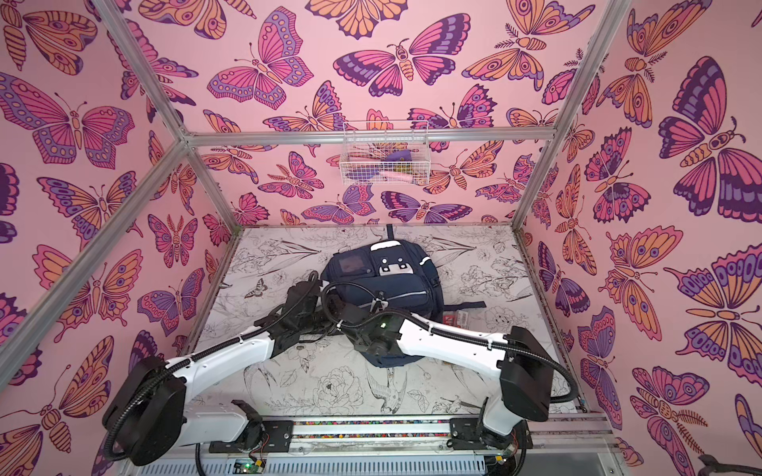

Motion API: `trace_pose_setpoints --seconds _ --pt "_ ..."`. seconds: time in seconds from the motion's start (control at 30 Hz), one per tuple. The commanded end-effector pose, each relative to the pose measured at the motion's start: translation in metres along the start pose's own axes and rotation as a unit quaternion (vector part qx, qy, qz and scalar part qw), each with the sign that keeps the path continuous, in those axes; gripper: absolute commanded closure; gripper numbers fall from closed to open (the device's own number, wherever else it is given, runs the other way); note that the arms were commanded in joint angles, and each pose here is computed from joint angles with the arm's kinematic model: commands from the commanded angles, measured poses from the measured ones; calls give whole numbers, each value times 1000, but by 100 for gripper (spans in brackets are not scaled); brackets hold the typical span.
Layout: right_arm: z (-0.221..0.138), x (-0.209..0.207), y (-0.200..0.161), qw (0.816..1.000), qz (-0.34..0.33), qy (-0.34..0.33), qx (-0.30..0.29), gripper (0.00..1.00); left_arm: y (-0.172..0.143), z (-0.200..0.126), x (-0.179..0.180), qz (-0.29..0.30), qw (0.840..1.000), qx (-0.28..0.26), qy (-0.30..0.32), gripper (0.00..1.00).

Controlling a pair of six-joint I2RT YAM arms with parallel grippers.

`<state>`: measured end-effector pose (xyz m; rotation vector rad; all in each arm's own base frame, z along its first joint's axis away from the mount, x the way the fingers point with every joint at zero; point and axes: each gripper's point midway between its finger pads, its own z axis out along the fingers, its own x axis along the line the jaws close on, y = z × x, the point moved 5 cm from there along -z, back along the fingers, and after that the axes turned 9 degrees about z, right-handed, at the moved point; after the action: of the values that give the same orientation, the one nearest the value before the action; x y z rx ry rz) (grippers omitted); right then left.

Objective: Pack books, pencil case, and school supplies into a backpack
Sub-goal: Zip the student bag at the center of the table.

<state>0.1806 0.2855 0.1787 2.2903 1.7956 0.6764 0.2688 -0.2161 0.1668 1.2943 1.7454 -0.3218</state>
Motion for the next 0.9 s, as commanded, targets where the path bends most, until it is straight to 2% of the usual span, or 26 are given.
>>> trace_pose_setpoints --seconds 0.0,0.17,0.37,0.57,0.6,0.7,0.73,0.8,0.87 --pt "-10 -37 2 998 -18 -57 -8 100 23 -13 26 14 994 -69 89 100" --pt "-16 -61 17 994 -41 -96 -42 100 33 -30 31 10 991 -87 103 100" --pt "1 -89 39 989 -50 -133 -41 100 53 -49 51 -8 983 -105 153 100" --pt "-3 -42 34 993 -118 5 16 100 73 -71 73 -29 976 -106 190 100" --pt "-3 -34 31 992 -123 26 26 100 73 -73 73 -32 976 -101 190 97" --pt "-4 -12 25 987 -129 80 54 100 67 -81 68 -37 977 -82 192 60" --pt "-6 -5 22 985 -131 94 62 100 62 -83 67 -42 979 -75 185 52" --pt "-9 10 18 981 -139 112 70 100 46 -86 60 -59 984 -57 158 44" --pt "-11 23 14 978 -151 125 75 100 29 -88 51 -67 988 -45 133 41"
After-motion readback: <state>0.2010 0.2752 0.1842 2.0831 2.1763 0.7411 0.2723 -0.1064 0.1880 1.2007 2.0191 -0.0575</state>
